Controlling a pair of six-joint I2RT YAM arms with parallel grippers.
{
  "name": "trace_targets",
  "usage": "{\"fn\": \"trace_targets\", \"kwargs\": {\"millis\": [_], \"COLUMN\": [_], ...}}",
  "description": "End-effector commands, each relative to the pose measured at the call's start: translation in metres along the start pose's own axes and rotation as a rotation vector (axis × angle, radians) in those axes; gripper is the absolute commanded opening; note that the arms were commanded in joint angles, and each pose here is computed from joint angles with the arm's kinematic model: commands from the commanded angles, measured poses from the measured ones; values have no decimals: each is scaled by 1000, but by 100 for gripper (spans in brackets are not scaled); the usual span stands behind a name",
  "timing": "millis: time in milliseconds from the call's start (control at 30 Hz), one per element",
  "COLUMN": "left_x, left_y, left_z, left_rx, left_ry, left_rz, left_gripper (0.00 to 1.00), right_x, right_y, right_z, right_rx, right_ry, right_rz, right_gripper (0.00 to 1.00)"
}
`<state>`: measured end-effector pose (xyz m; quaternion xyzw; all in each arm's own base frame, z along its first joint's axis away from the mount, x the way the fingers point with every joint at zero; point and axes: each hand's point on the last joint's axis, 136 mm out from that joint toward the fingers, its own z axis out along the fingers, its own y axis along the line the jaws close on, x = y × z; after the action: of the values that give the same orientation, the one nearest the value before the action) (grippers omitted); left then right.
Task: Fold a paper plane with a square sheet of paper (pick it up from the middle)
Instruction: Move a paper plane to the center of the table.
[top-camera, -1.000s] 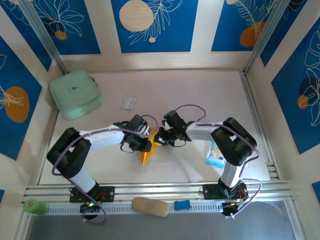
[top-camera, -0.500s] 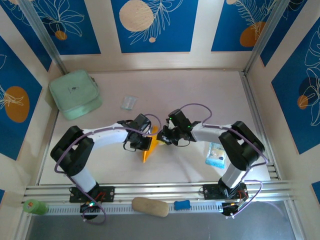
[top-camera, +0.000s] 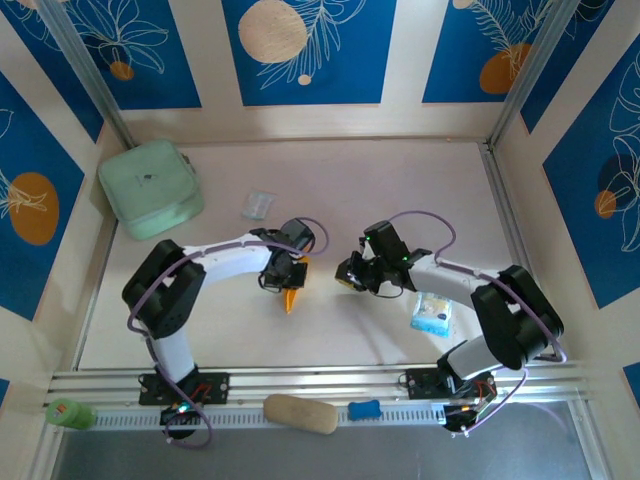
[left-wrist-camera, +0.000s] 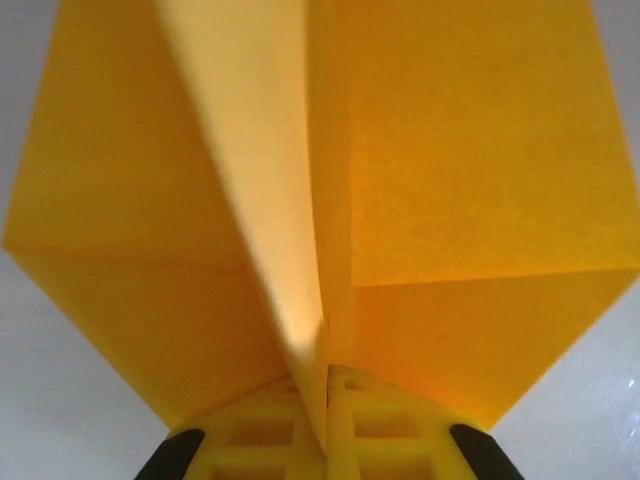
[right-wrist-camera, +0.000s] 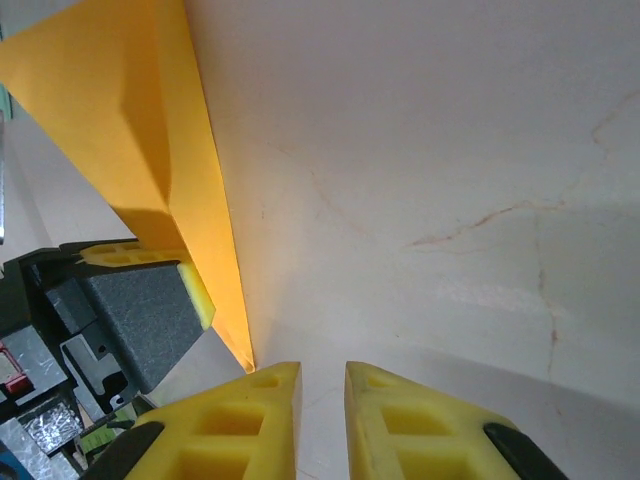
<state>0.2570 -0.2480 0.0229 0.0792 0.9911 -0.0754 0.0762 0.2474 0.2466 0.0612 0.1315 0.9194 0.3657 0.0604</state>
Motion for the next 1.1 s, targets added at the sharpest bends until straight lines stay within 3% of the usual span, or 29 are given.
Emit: {"fn": "trace_targets", "kwargs": {"millis": [0, 233, 533, 800, 1067], "left_x": [8, 10, 15, 29, 25], "left_y": [5, 2, 4, 5, 6], "left_z": [2, 6, 19, 37, 36], "left_rx": [-67, -81, -122, -157, -167], "left_ry": [37, 56, 97, 156, 129], "left_rz": [-11, 1, 7, -44, -113], "left_gripper": [8, 19, 25, 36, 42], "right_x": [3, 3, 6, 7, 8], "right_y": [-7, -6, -11, -12, -14], "right_z": [-3, -1, 2, 2, -5], "right_rx": [12, 6, 5, 8, 8], "right_ry": [2, 4, 12, 14, 1], "right_rz": [-2, -1, 11, 8, 6], "right_gripper": [18, 19, 19, 19, 19]}}
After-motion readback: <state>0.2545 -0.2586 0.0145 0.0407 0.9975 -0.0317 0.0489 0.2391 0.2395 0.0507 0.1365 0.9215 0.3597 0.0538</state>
